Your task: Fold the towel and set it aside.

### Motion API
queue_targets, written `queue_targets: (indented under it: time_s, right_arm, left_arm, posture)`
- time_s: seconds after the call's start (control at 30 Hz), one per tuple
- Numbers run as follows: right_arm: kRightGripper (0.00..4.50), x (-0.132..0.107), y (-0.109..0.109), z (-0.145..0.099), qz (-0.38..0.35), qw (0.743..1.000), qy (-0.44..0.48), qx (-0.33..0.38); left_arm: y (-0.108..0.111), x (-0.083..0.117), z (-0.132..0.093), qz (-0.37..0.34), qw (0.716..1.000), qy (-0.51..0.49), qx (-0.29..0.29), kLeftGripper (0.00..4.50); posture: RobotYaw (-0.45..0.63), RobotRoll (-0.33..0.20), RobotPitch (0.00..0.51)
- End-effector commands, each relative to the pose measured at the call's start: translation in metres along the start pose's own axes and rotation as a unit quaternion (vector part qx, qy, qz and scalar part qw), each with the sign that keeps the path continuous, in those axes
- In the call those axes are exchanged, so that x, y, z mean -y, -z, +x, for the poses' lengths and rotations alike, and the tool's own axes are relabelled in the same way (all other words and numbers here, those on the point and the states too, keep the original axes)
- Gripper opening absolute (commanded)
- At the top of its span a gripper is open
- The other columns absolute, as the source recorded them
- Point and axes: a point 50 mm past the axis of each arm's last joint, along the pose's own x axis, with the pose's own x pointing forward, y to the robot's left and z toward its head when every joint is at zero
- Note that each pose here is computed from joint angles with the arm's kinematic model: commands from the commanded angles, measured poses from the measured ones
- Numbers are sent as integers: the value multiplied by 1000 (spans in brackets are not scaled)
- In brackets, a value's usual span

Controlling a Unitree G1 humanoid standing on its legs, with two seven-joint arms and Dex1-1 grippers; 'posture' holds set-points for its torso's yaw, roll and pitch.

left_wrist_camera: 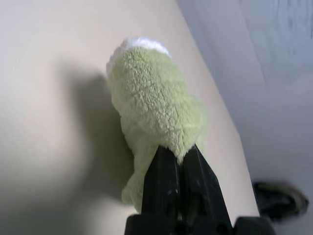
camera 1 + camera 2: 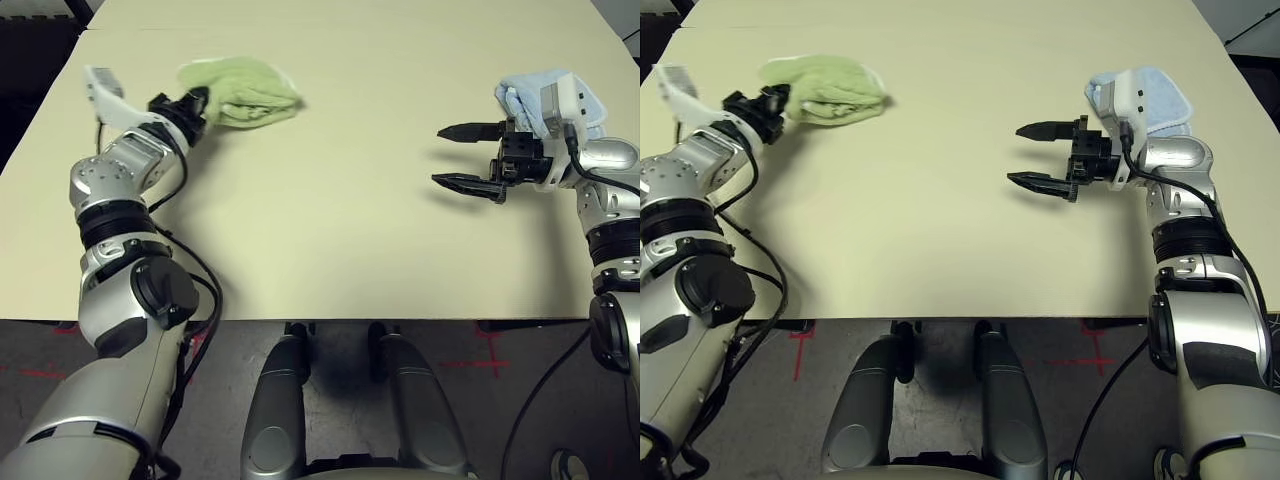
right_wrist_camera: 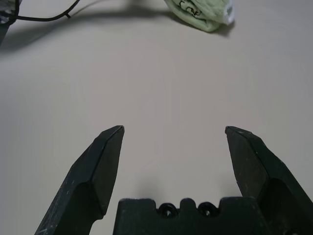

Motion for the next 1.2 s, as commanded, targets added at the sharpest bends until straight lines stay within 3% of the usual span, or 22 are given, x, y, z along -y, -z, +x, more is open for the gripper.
queue_targets:
  time_s: [0.03, 0.53, 0.8, 0.93, 1.07, 1.2]
  right_arm:
    - [4500, 0, 1, -2, -1, 1000, 2, -4]
    - [4500, 2, 0, -4, -5, 1000, 6, -6]
    - [4500, 2, -1, -3, -5, 1000, 6, -6]
    - [4500, 4, -2, -4, -3, 1000, 8, -4]
    - [4500, 6, -3, -3, -2, 1000, 13, -4]
    - [4500, 7, -3, -3, -4, 1000, 13, -4]
  left_arm:
    - [-9, -15, -11, -21, 995, -51, 85, 12]
    - [3, -22, -30, -48, 984, -109, 135, 12]
    - [9, -21, -32, -40, 986, -109, 117, 12]
    - [16, -16, -27, -18, 992, -108, 68, 1033]
    - [37, -4, -26, 26, 996, -70, -56, 2531]
    - [45, 1, -33, 46, 985, -86, -145, 4042]
  posture:
    - [55, 0, 281]
    - [42, 0, 284]
    - [47, 0, 283]
    - [48, 0, 277]
    - [56, 0, 273]
    - [56, 0, 270]
